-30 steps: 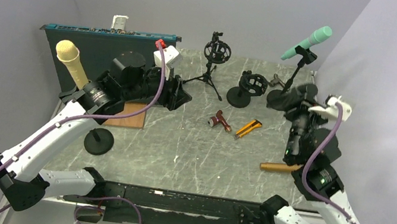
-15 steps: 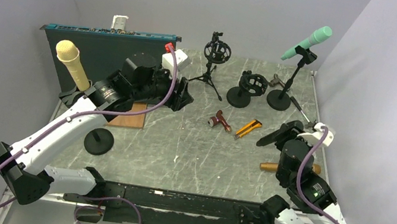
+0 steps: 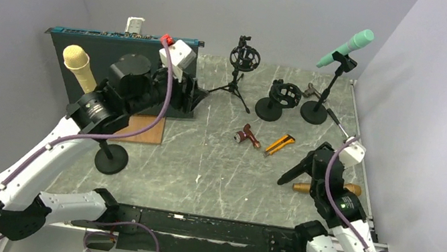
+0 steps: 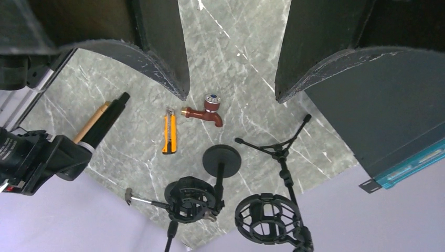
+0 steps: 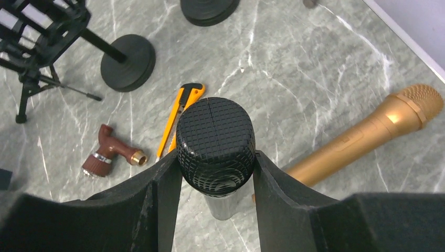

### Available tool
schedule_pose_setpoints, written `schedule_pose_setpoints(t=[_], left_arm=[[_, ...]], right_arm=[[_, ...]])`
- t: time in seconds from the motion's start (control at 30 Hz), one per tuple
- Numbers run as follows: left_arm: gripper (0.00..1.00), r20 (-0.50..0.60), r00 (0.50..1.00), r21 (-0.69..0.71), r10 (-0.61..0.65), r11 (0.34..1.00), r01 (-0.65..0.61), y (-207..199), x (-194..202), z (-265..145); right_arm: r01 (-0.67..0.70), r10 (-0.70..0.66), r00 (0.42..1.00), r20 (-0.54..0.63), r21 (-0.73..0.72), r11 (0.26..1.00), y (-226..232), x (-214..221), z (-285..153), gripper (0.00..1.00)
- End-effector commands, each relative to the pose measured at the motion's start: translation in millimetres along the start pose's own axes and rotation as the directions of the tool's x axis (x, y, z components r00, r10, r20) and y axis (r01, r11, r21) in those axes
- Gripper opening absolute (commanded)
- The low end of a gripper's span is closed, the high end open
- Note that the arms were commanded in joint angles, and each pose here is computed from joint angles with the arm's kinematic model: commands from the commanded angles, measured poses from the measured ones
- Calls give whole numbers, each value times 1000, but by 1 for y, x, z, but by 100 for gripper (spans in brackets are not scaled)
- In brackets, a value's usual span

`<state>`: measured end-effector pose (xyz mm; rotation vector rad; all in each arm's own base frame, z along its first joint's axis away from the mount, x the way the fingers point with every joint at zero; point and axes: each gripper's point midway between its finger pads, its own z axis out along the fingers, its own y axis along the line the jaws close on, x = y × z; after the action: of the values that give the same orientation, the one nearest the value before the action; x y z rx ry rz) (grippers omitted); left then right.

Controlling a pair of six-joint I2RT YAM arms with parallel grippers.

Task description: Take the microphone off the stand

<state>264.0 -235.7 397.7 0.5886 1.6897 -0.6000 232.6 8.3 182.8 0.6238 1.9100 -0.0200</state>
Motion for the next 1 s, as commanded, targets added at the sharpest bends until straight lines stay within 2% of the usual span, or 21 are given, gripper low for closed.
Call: schedule_pose_setpoints(t=[0.0, 0.2, 0.3, 0.43, 0.5, 0.77, 0.87, 0.97], left_arm=[[65, 30, 998, -73, 58, 996, -56, 14, 3, -9], [65, -9, 997, -78, 80, 994, -81, 18, 32, -8], [64, -7, 997, -60, 73, 995, -73, 15, 33, -8], [64, 0, 998, -30, 62, 998, -62, 9, 34, -7], [64, -3, 999, -13, 54, 998, -54, 6, 33, -8], [64, 23, 999, -12, 46, 999, -46, 4, 28, -14], [64, 30, 999, 13, 38, 999, -38, 0, 28, -13], [63, 19, 1000, 47, 22, 999, -23, -7, 27, -13]], right_arm=[[-58, 55, 996, -69, -46, 997, 5, 9, 7, 0], [-151, 159, 967, -200, 54, 987, -8, 34, 32, 0], [-189, 222, 951, -215, 162, 968, -26, 43, 44, 0], [-208, 282, 941, -186, 341, 917, -57, 44, 54, 0], [-222, 304, 938, -165, 386, 895, -67, 43, 60, 0], [-365, 461, 879, -123, 450, 815, -95, 49, 89, 0], [-370, 484, 867, -117, 500, 783, -111, 56, 94, 0], [-370, 482, 869, -110, 502, 782, -119, 59, 100, 1]])
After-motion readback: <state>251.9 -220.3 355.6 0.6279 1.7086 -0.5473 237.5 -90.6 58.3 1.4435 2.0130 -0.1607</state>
